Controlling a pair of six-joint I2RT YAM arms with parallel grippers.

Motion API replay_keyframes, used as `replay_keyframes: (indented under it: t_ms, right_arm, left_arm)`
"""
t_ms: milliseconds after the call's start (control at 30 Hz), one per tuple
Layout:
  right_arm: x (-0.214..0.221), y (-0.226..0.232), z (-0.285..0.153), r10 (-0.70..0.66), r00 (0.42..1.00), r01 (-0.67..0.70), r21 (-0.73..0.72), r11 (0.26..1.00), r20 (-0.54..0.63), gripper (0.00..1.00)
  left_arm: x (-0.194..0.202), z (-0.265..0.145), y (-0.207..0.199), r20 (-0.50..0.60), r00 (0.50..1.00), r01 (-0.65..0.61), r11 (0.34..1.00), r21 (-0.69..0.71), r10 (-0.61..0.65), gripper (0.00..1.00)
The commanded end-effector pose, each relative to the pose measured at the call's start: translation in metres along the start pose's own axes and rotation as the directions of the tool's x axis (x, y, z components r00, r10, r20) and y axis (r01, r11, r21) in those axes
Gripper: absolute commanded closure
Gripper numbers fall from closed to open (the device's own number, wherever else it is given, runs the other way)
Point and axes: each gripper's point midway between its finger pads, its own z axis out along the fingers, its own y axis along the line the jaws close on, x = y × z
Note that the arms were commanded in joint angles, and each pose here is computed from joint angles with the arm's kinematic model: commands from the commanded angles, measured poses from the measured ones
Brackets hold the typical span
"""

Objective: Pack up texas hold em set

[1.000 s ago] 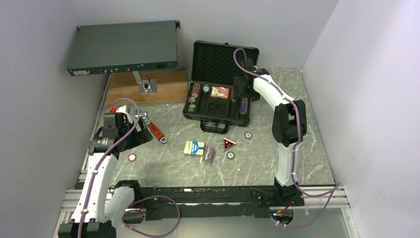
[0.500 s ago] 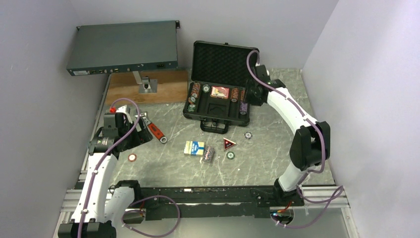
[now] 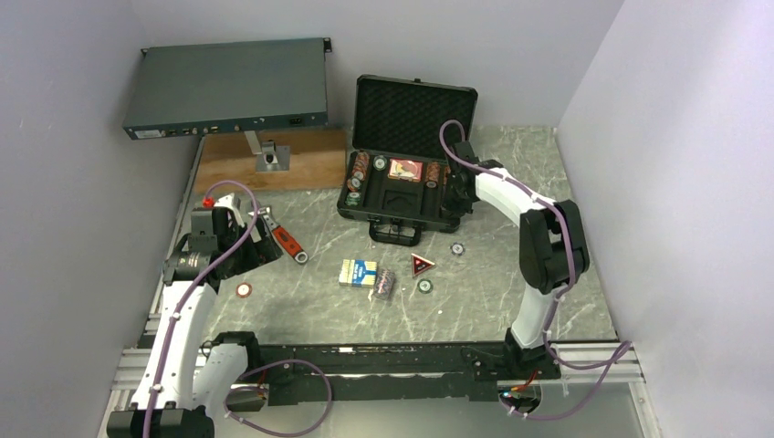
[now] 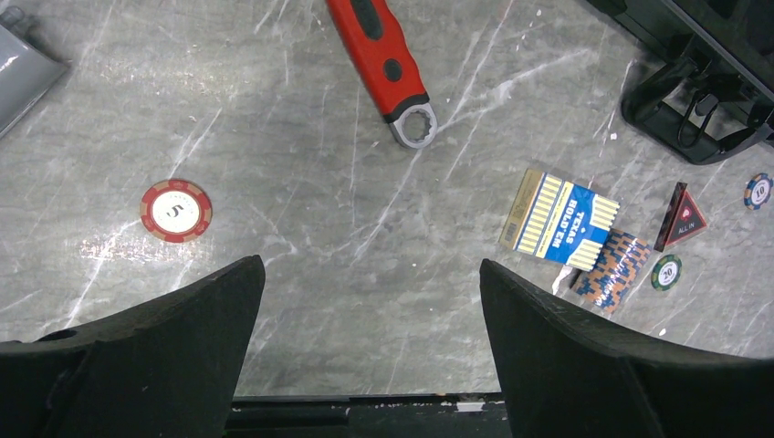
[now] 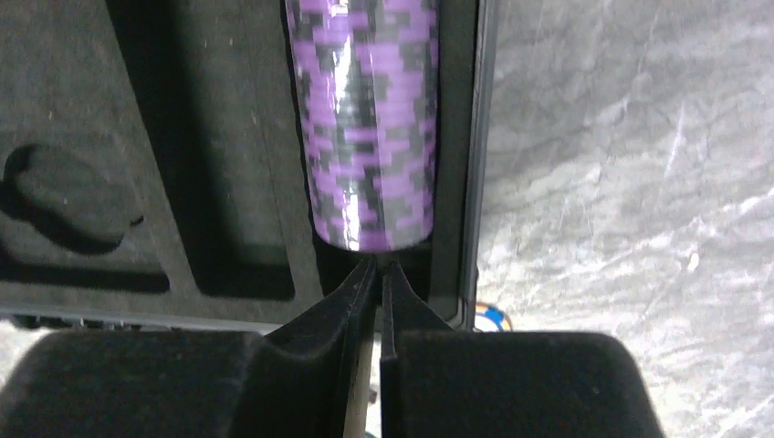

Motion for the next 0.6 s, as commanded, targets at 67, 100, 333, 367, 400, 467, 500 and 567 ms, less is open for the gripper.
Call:
replay_keyframes:
  t_ms: [67, 100, 333, 367, 400, 467, 500, 567]
  right_arm:
    - [-0.037, 0.004, 0.01, -0.007, 0.996, 0.003, 0.044, 0.999, 0.088, 0.91]
    - [-0.041, 0.004, 0.012, -0.012, 0.996, 0.008, 0.049, 0.999, 0.09, 0.91]
    - [-0.067, 0.008, 0.011, -0.065, 0.99, 0.055, 0.08, 0.995, 0.123, 0.9]
    - [-0.068, 0.007, 0.01, -0.07, 0.989, 0.06, 0.081, 0.995, 0.128, 0.9]
    - [-0.069, 0.008, 0.008, -0.074, 0.989, 0.064, 0.079, 0.995, 0.132, 0.9]
    - [-0.068, 0.009, 0.001, -0.077, 0.988, 0.068, 0.065, 0.996, 0.136, 0.89]
    - [-0.067, 0.01, -0.004, -0.076, 0.988, 0.069, 0.056, 0.996, 0.137, 0.89]
    - [-0.065, 0.011, -0.018, -0.067, 0.987, 0.063, 0.032, 0.997, 0.149, 0.86]
  left_arm:
    - [-0.009, -0.001, -0.002, 0.027, 1.0, -0.011, 1.0, 0.009, 0.011, 0.05]
    - [-0.009, -0.002, -0.002, 0.03, 0.999, -0.01, 1.0, 0.008, 0.01, 0.05]
    - [-0.009, -0.001, -0.002, 0.028, 1.0, -0.004, 1.0, 0.003, 0.004, 0.06]
    - [-0.009, -0.001, -0.002, 0.028, 1.0, -0.004, 1.0, 0.004, 0.004, 0.06]
    - [-0.009, -0.001, -0.002, 0.03, 1.0, -0.004, 1.0, 0.005, 0.004, 0.06]
    - [-0.009, -0.001, -0.002, 0.03, 1.0, -0.004, 1.0, 0.008, 0.004, 0.06]
    - [-0.009, -0.001, -0.003, 0.03, 1.0, -0.005, 1.0, 0.01, 0.005, 0.06]
    - [-0.009, -0.001, -0.003, 0.032, 0.999, -0.005, 1.0, 0.014, 0.005, 0.06]
